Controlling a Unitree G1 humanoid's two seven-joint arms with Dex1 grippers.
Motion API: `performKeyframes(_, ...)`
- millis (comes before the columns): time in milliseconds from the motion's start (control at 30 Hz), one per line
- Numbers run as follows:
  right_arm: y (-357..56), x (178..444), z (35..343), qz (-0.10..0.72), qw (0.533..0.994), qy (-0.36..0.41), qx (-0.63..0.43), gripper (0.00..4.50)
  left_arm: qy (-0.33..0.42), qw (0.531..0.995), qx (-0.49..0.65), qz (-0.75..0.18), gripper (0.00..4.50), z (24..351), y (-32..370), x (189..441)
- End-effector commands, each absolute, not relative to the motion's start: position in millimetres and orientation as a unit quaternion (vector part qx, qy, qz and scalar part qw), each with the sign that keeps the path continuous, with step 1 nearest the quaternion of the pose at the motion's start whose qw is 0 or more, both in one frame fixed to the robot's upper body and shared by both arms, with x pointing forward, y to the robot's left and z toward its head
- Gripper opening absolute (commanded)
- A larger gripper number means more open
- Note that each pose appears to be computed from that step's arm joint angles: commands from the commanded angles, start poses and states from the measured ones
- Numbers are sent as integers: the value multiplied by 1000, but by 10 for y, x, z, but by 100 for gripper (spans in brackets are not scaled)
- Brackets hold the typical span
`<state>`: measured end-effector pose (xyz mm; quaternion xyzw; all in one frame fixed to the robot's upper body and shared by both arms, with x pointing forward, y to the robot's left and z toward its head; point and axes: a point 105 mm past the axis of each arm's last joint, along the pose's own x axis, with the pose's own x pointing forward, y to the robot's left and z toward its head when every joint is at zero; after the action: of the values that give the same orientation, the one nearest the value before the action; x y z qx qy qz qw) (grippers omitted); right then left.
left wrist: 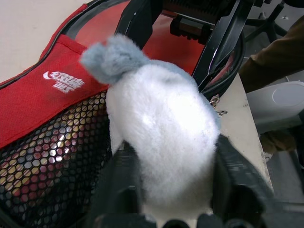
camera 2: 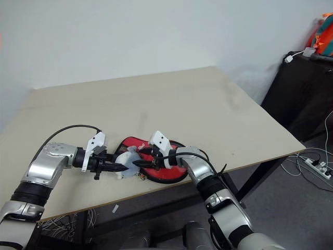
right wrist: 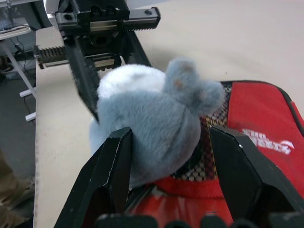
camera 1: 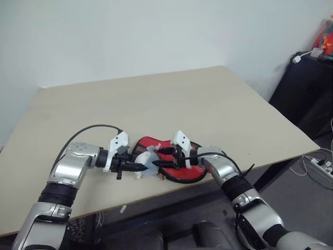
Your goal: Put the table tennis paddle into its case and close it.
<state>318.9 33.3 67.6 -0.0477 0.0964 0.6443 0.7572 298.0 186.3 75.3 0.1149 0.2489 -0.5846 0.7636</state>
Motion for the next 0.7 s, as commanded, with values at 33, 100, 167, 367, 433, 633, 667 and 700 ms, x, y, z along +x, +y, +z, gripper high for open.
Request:
performKeyframes(33,203,3223,840,644,759,75,-52,274,236,764,125,-587,58,821,1829,3010)
performKeyframes(100,127,3238,841,639,763,78,-58,274,237,764,132,-586,40,806,1825,3006)
performKeyframes(167,47,3285,823,627,772,84,-68,274,235,765,139,-583,33,801,1822,3012)
performKeyframes(367,-212,3390,523,592,781,148,-133,256,222,775,139,-575,33,845,1821,3046)
performKeyframes(433,-266,3405,423,583,782,174,-137,221,219,779,138,-571,33,871,1833,3065)
performKeyframes(633,-309,3347,256,584,769,218,-143,60,215,791,134,-556,33,959,1958,3063)
performKeyframes(667,-311,3342,243,584,768,220,-143,30,219,794,136,-551,33,952,2000,3055)
performKeyframes(700,-314,3339,230,583,768,223,-143,2,224,797,138,-544,33,933,2051,3044)
